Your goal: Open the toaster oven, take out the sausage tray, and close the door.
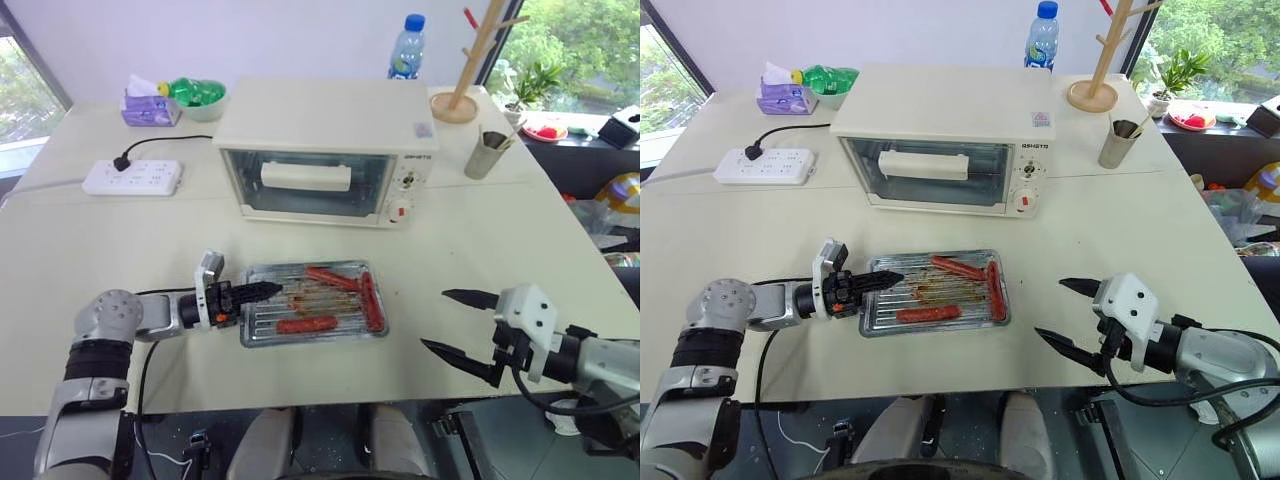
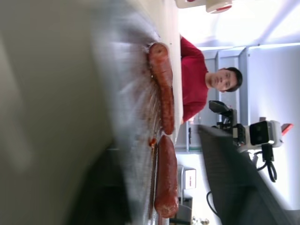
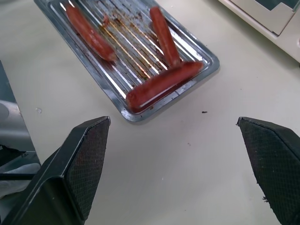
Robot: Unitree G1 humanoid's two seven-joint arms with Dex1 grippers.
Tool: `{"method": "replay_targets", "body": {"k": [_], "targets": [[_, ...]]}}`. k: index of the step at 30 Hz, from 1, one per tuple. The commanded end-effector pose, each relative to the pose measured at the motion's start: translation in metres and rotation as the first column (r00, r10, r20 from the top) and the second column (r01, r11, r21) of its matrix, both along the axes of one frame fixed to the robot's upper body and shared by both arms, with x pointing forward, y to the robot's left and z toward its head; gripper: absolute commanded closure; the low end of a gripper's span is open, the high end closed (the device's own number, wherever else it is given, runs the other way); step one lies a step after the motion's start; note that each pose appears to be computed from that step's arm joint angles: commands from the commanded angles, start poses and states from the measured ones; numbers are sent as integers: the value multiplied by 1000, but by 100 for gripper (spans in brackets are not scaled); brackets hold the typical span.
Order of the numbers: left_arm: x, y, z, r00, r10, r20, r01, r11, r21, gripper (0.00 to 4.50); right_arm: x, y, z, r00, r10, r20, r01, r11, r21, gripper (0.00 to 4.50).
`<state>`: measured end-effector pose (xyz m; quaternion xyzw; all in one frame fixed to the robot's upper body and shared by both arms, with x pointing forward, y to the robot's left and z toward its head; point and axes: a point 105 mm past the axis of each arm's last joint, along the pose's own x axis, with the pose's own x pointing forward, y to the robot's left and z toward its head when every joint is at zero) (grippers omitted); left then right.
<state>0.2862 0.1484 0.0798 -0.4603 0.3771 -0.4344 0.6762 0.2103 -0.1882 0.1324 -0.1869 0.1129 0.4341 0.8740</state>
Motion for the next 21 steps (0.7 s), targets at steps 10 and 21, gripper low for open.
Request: {"method": "replay_targets", "body": {"k": [10, 21], "targets": [[-12, 81, 2, 981, 175, 78, -189, 956, 226, 8, 12, 2, 4, 998, 34, 54, -34, 999, -6, 0], [-52, 131, 75, 756, -311, 577, -214, 715, 665, 8, 33, -4, 21, 991, 131, 3, -131, 991, 13, 0]]}}
